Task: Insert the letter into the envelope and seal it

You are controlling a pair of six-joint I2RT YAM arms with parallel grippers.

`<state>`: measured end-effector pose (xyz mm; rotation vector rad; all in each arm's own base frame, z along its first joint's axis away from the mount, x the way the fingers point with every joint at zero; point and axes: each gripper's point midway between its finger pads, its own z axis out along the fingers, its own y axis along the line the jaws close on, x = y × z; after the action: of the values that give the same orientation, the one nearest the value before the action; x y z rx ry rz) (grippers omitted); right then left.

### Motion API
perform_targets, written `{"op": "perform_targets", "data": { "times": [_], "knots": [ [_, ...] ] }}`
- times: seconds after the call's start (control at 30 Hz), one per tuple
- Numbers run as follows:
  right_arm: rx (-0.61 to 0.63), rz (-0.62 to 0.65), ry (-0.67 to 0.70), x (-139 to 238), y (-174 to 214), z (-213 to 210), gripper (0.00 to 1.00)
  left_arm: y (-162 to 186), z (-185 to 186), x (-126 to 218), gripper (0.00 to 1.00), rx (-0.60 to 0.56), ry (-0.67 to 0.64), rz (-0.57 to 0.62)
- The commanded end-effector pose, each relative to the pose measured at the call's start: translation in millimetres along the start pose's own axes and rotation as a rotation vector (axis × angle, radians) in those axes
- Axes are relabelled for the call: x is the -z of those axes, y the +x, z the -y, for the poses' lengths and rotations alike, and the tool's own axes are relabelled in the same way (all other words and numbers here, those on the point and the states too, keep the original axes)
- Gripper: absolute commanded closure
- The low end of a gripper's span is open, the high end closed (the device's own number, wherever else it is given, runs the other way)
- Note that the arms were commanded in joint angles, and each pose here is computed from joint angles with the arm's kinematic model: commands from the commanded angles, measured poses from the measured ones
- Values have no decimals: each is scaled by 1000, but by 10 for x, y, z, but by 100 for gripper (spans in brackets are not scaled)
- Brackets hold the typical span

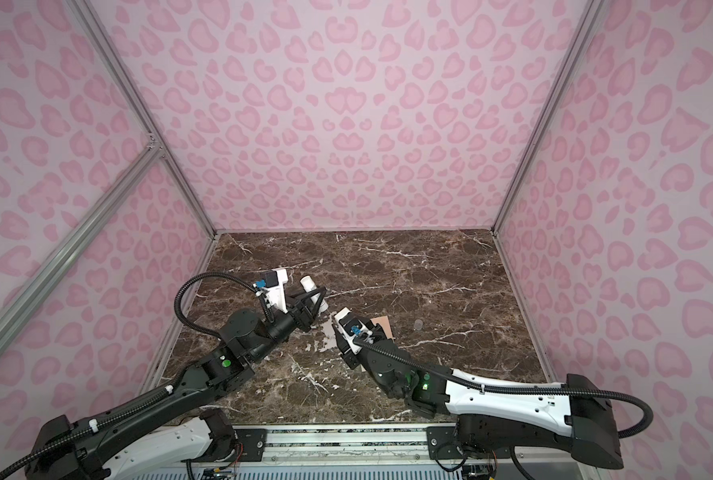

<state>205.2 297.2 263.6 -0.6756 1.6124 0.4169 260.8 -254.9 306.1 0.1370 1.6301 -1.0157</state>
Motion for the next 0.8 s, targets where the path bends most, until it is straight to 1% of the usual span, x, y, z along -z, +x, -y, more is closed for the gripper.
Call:
{"op": "perform_targets", "data": {
  "times": [0.0,0.1,0.17,0.27,0.37,0.43,0.6,0.77],
  "knots": [
    [-105,-25,-276,89,107,-254,54,-36,113,-2,96,-24,72,-16],
    [-200,20,-394,187,33,-194,54,9,321,-13,96,-30,215,-67],
    [-243,47,-447,237,-25,-145,54,73,477,-17,96,-37,316,-113],
    [-277,70,-527,301,-89,-135,53,155,706,-3,96,-35,459,-168],
    [-288,74,-590,332,-121,-171,52,193,850,25,96,-17,560,-187],
    [-283,72,-613,337,-135,-190,50,206,890,22,96,-11,588,-196],
    [-290,56,-638,311,-113,-203,50,223,917,9,96,-9,605,-209],
    [-309,74,-650,291,-151,-201,50,261,953,7,96,-9,622,-221]
  ]
}}
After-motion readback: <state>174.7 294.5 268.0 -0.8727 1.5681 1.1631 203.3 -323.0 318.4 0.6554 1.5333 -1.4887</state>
